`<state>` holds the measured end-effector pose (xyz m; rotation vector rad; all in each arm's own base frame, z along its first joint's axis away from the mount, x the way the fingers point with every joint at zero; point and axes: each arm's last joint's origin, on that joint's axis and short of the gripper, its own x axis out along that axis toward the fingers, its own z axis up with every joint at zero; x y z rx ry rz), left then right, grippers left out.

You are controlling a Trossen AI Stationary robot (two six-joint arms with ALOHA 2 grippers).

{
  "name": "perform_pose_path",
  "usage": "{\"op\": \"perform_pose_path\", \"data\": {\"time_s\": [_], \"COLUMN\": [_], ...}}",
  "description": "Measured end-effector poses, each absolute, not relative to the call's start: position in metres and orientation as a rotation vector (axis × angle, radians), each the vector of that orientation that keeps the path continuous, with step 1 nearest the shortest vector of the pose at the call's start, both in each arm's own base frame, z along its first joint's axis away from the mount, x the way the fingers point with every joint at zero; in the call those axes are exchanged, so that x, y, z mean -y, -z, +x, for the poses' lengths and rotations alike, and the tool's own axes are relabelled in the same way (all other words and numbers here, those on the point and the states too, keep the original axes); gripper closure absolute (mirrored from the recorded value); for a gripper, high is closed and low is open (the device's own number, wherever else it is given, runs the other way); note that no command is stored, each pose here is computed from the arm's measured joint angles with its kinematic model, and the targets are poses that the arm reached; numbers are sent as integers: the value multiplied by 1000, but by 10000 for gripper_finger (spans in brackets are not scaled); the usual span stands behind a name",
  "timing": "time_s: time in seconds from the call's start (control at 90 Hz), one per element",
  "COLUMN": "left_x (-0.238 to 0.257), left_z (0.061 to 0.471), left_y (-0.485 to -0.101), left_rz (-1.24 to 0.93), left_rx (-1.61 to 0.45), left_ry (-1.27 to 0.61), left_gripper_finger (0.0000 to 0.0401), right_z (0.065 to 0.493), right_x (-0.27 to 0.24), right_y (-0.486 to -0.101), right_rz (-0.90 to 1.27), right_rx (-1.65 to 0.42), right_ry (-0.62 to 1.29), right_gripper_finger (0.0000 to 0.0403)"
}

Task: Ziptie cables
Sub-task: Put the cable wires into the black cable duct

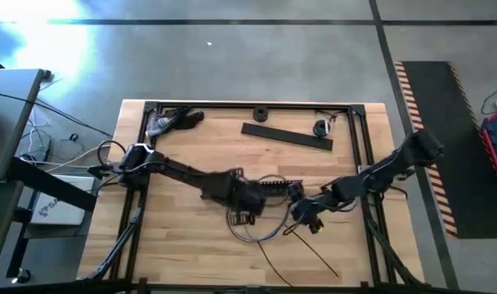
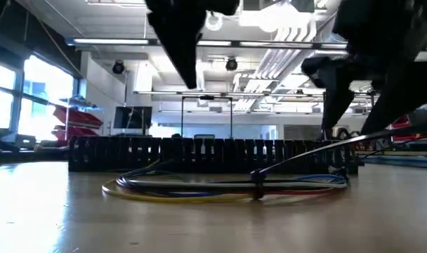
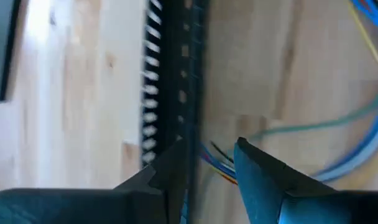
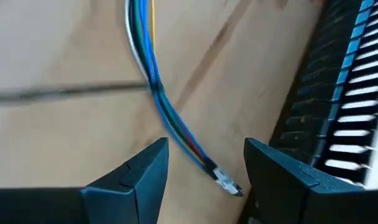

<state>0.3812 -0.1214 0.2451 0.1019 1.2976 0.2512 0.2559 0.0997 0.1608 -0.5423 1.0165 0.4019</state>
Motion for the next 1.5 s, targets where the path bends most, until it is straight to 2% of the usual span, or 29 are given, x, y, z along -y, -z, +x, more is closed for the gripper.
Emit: {"op": "perform_pose_path", "data": {"time_s": [0.133, 0.278, 0.378, 0.533, 0.667, 0.878, 1.011, 1.178, 1.3, 1.5], "left_x": [149, 175, 188, 197, 205, 220, 220, 228, 234, 232], "left_z": [371, 361, 356, 350, 346, 338, 339, 342, 348, 352], "left_y": [-238, -235, -229, -220, -223, -228, -229, -230, -228, -198], "left_rz": [28, 9, 11, 14, 35, 90, 82, 127, 207, 265], "left_rx": [-1293, -1260, -1220, -1129, -1007, -863, -842, -833, -848, -806], "left_ry": [-238, -241, -245, -345, -453, -516, -524, -441, -285, -177], "left_gripper_finger": [309, 319, 322, 323, 323, 323, 321, 296, 269, 237], "right_z": [271, 280, 281, 281, 285, 296, 298, 289, 281, 271], "right_x": [-88, -76, -75, -85, -102, -139, -156, -164, -166, -163], "right_y": [-145, -129, -123, -128, -152, -221, -271, -319, -344, -367], "right_rz": [-594, -622, -618, -619, -576, -617, -641, -655, -660, -645], "right_rx": [-1088, -1195, -1276, -1329, -1382, -1336, -1273, -1246, -1237, -1244], "right_ry": [-475, -507, -534, -562, -537, -530, -484, -400, -350, -246], "right_gripper_finger": [219, 253, 295, 385, 393, 401, 402, 402, 402, 402]}}
